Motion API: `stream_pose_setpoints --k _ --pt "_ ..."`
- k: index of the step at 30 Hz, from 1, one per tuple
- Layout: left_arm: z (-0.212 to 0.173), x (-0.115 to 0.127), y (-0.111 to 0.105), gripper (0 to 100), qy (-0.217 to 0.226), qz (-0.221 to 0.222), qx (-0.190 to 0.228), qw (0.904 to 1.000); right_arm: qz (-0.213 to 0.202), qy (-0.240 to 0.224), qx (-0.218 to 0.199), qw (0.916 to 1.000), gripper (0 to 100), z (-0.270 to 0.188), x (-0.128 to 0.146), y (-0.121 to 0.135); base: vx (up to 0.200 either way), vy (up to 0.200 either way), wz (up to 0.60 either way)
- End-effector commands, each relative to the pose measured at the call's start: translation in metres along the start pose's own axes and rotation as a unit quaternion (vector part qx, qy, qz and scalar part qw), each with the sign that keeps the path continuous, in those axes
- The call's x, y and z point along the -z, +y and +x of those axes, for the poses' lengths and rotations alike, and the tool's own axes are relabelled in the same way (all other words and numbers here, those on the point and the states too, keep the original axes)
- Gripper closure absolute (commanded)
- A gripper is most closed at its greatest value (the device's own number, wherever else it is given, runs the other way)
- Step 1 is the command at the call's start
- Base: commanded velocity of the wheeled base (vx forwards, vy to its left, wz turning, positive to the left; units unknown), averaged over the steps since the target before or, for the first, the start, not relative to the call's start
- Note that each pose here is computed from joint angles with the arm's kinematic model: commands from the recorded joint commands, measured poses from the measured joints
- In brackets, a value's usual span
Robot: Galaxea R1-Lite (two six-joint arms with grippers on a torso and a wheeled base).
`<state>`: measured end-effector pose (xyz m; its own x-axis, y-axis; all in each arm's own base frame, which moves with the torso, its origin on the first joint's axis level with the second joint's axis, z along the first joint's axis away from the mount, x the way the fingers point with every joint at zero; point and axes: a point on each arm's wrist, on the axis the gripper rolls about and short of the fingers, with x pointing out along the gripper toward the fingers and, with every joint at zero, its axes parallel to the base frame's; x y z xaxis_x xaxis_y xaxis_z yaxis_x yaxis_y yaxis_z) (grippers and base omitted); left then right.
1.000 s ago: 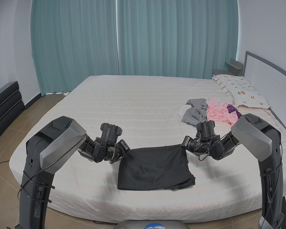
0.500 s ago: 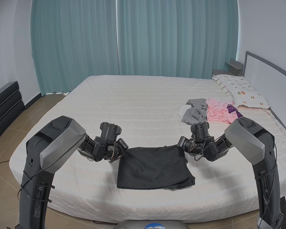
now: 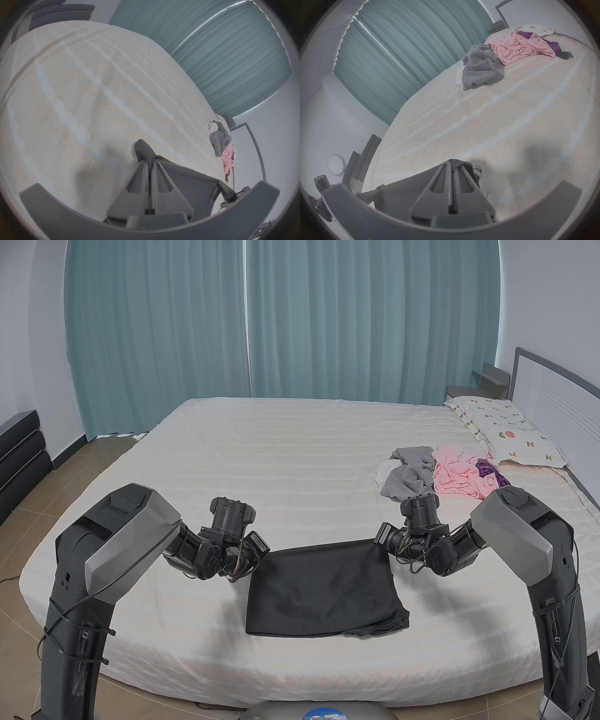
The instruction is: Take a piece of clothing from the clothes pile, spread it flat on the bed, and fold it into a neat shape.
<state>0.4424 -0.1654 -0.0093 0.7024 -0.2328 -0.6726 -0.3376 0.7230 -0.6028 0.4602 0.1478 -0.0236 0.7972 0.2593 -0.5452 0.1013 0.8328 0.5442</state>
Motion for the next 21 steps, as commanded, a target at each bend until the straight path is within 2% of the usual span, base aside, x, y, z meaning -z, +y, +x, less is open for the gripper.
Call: stream_pose_setpoints --k 1,5,6,7,8,16,18,19,21 --pt "0.0 0.001 0.0 100 0.001 0.0 -0.001 1.0 0.0 0.003 0.002 1.0 100 0.0 0.0 -0.001 0.0 0.0 0.0" --pt "-0.002 0.001 0.0 100 0.004 0.0 0.0 1.0 -0.003 0.011 0.003 0.9999 100 0.001 0.007 0.0 0.0 0.0 0.0" --pt "-0.002 0.001 0.0 100 0.005 0.0 0.001 1.0 -0.003 0.012 0.003 0.9999 0 0.001 0.008 0.001 0.0 0.0 0.0" --pt "-0.002 0.001 0.0 100 0.005 0.0 0.001 1.0 -0.003 0.011 0.002 0.9999 0 0.001 0.008 0.001 0.0 0.0 0.0" --pt "-0.002 0.0 0.0 0 0.004 -0.001 0.001 1.0 -0.002 0.011 0.002 0.9999 0 -0.002 0.008 0.001 0.0 0.0 0.0" --pt "-0.028 -0.016 0.0 0 -0.004 -0.015 0.006 0.9999 0.014 0.053 -0.039 0.9977 0 -0.07 -0.013 -0.004 0.0 0.0 0.0" --pt "-0.037 -0.02 0.002 0 -0.004 -0.019 0.007 0.9998 0.014 0.07 -0.047 0.9963 0 -0.086 -0.008 -0.009 0.0 0.0 0.0" --pt "-0.053 -0.021 0.006 0 0.004 -0.023 0.007 0.9997 0.011 0.089 -0.073 0.9933 0 -0.115 0.001 -0.012 0.0 0.0 0.0" --pt "-0.066 -0.023 0.011 0 0.014 -0.029 0.007 0.9994 0.01 0.105 -0.092 0.9902 0 -0.138 0.011 -0.015 0.0 0.0 0.0"
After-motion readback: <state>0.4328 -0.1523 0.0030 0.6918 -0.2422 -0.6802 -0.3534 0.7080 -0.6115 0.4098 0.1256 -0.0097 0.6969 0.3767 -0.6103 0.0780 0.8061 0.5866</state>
